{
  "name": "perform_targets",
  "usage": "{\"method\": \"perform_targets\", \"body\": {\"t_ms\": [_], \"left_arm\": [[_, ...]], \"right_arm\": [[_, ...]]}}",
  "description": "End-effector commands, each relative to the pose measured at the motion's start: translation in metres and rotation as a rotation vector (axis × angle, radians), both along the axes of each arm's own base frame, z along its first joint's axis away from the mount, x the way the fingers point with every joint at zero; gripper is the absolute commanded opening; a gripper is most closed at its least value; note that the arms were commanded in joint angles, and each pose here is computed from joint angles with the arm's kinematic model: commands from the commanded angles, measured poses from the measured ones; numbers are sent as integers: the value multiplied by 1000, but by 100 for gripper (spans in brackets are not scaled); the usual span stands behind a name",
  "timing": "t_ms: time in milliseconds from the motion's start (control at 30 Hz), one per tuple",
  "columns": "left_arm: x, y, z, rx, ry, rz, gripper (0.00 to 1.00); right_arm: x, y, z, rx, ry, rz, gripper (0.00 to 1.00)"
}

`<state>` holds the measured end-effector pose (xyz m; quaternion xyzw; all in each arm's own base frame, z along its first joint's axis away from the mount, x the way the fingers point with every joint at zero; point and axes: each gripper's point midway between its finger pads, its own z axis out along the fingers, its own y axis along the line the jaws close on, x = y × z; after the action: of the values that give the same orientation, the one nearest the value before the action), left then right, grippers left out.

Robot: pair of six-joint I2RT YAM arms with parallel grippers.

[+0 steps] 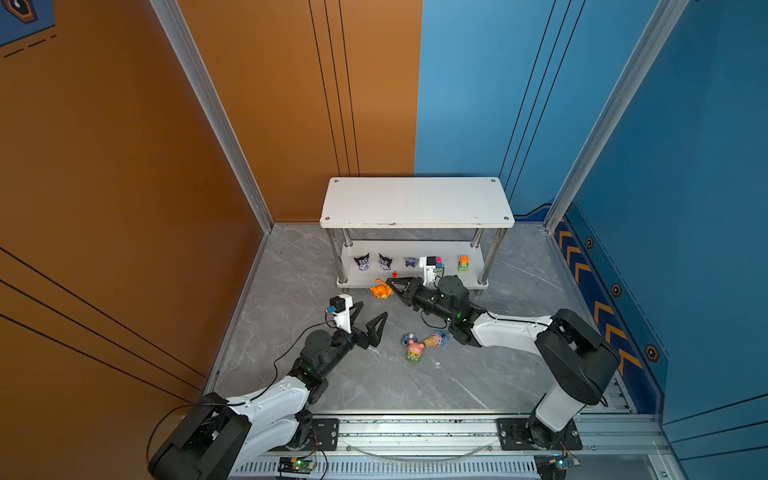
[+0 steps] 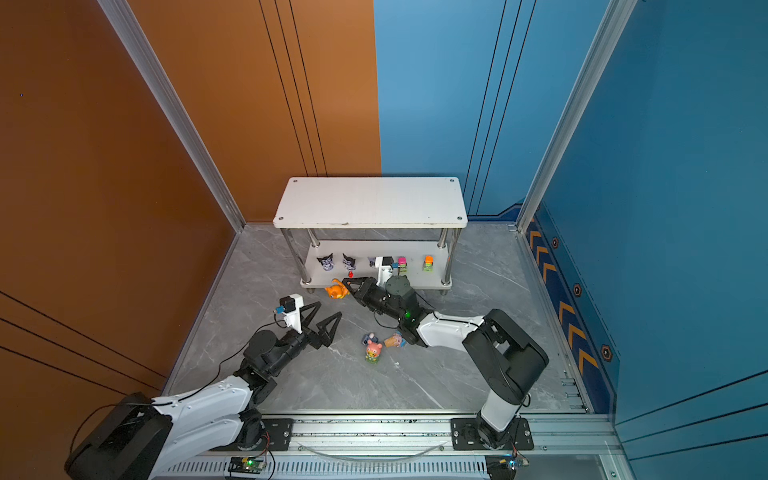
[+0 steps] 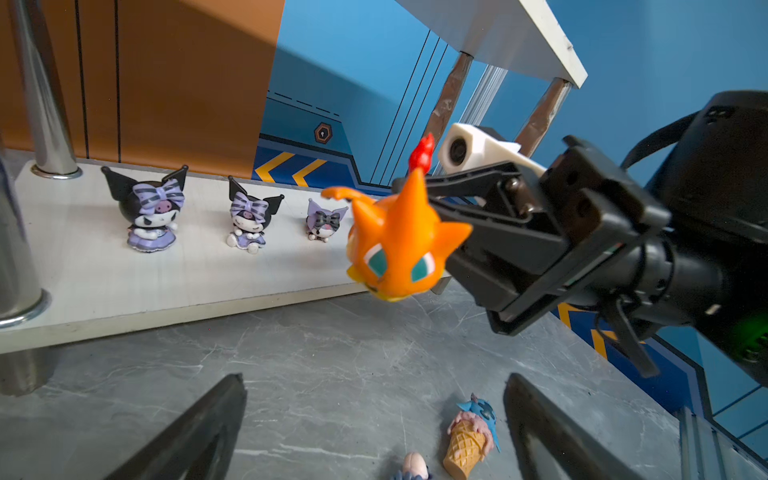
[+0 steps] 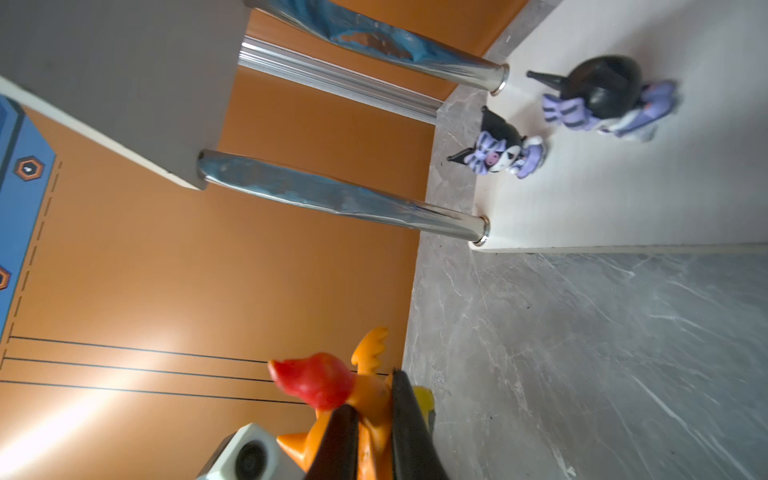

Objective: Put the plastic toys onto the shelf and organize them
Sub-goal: 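Close the left gripper on the chicken held by the right gripper, then open the right gripper and pull the chicken away with the left gripper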

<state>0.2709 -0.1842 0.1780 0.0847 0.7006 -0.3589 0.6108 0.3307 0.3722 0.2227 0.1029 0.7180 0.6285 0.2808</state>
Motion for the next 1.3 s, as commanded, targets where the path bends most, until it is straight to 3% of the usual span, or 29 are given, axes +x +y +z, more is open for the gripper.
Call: {"method": "perform_targets", "body": {"t_ms": [0,367,567,733,1267], "left_arm": [[4,-10,51,-74,-153,-28,98],[13,-9,63,-101,-199,3,100],[20,-6,59,-95,-197,36,88],[26,-5,56,-81,-194,57,69],[28,-9,62,-96,-205,41,59]], "right_arm": [[-9,2,13,5,-26,30,6],[-14,7,15,17,-23,46,6],[-15,11,14,18,-14,58,6],[-17,14,11,26,-8,62,6],[-18,12,6,45,3,56,6]]}}
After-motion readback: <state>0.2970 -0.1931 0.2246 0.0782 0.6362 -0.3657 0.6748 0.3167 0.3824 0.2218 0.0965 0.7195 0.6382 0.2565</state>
